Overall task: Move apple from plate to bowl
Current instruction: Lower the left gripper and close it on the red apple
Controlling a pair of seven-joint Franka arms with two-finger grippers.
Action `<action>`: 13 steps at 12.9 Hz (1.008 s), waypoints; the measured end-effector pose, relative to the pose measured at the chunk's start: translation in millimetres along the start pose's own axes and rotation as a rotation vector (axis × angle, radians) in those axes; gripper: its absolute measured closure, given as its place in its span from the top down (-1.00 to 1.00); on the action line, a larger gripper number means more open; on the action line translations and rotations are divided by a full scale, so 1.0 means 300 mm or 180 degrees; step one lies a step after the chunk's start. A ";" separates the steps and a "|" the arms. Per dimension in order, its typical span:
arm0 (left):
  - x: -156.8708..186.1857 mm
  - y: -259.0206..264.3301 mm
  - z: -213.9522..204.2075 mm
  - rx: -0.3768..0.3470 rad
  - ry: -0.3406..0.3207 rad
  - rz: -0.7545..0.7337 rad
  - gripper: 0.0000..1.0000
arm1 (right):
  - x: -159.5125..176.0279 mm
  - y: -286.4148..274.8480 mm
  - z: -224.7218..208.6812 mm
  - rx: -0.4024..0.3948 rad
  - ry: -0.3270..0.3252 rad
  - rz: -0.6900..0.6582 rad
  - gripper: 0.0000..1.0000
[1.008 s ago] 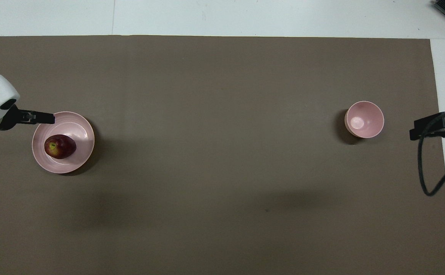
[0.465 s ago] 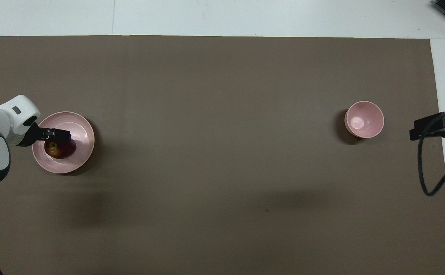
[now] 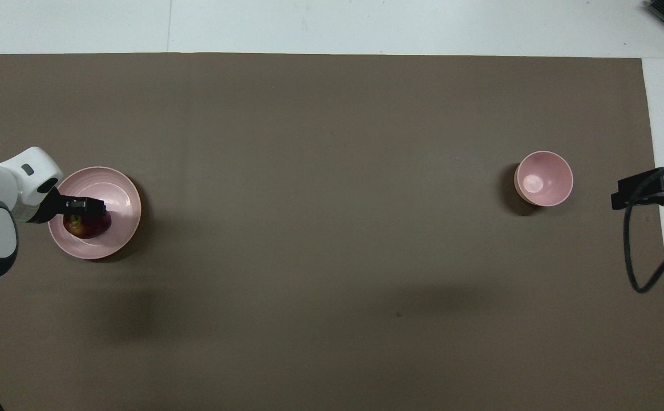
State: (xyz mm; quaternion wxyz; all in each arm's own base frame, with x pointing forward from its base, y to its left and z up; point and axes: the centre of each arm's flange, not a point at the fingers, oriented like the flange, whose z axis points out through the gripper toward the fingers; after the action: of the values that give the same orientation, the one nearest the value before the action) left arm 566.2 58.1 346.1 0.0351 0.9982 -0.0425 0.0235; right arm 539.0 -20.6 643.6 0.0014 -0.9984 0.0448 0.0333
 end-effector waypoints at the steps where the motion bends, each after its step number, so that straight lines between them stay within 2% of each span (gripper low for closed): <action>1: 0.000 0.000 0.000 0.0000 0.0001 0.0005 0.51 | 0.000 0.000 0.000 0.0000 0.0000 0.0000 1.00; 5: 0.019 0.011 -0.045 0.0011 0.0079 0.0040 0.51 | 0.000 0.000 0.000 0.0000 0.0000 0.0000 1.00; 10: 0.064 0.107 -0.250 0.0008 0.0258 0.0212 0.51 | 0.000 0.000 0.000 0.0000 0.0000 0.0000 1.00; 13: 0.072 0.208 -0.297 -0.0007 0.0285 0.0376 0.51 | 0.000 0.000 0.000 0.0000 0.0000 0.0000 1.00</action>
State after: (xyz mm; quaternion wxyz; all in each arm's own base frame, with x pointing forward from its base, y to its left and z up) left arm 578.4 0.7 440.3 0.0366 0.9919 -0.0998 0.0701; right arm 539.0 -20.6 643.6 0.0014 -0.9984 0.0448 0.0333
